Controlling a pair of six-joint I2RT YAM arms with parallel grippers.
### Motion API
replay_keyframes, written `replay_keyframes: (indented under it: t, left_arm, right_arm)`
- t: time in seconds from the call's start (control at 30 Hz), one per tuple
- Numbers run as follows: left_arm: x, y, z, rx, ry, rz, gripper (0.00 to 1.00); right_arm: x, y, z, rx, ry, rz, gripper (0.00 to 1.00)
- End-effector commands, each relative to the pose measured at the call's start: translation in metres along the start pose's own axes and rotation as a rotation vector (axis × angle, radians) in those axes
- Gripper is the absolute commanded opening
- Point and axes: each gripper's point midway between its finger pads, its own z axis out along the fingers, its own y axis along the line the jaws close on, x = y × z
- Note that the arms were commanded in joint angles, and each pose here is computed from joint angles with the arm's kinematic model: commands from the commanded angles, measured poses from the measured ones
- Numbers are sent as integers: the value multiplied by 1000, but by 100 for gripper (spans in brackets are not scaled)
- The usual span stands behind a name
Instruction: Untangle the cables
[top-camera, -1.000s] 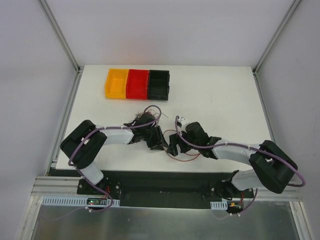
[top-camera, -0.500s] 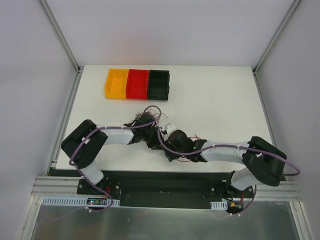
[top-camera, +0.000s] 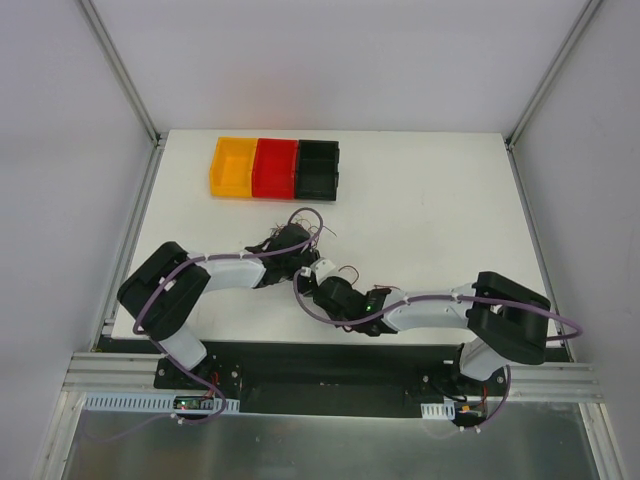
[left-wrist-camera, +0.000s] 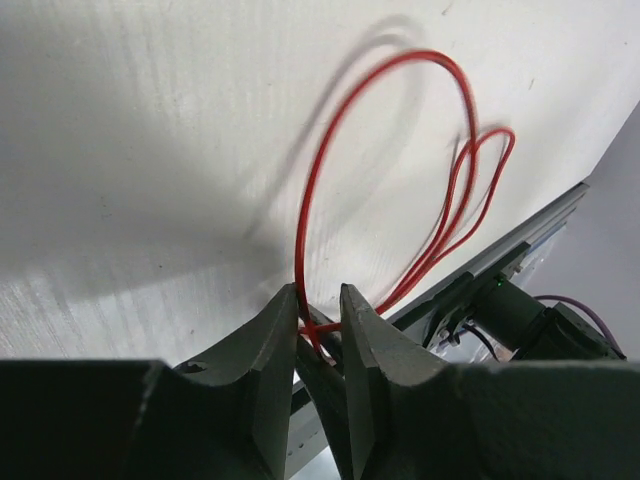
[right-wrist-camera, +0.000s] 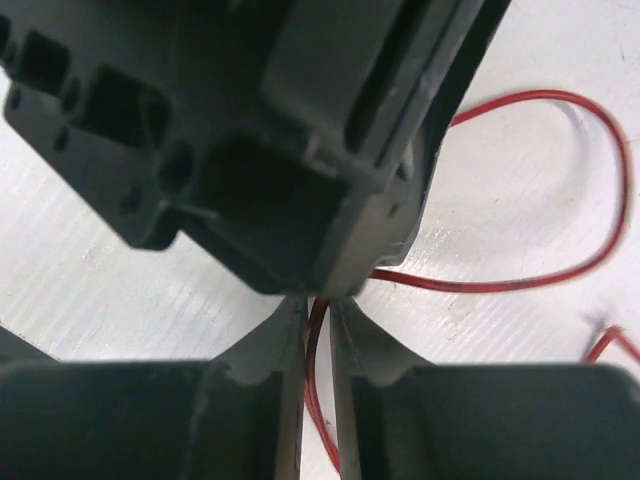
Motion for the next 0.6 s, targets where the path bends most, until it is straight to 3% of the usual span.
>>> replay_keyframes:
  t: [0.0,0.07,0.23,0.57]
  left_arm:
    - [-12,-25,-17,83,-58,74,23]
    - [-14,-25,-22,89,-78,93,23]
    - [-18,-35,-51,136,-170,215,30]
    - [-15,-54,-125,246,-393,501,76]
  right_arm:
    - [25,-14,-2,87,74,-8,10]
    - [21,-16,-5,89,51,15,0]
    - [11,-14,-15,21,17,120,0]
    - [-58,-26,-64,-344,-223,584,0]
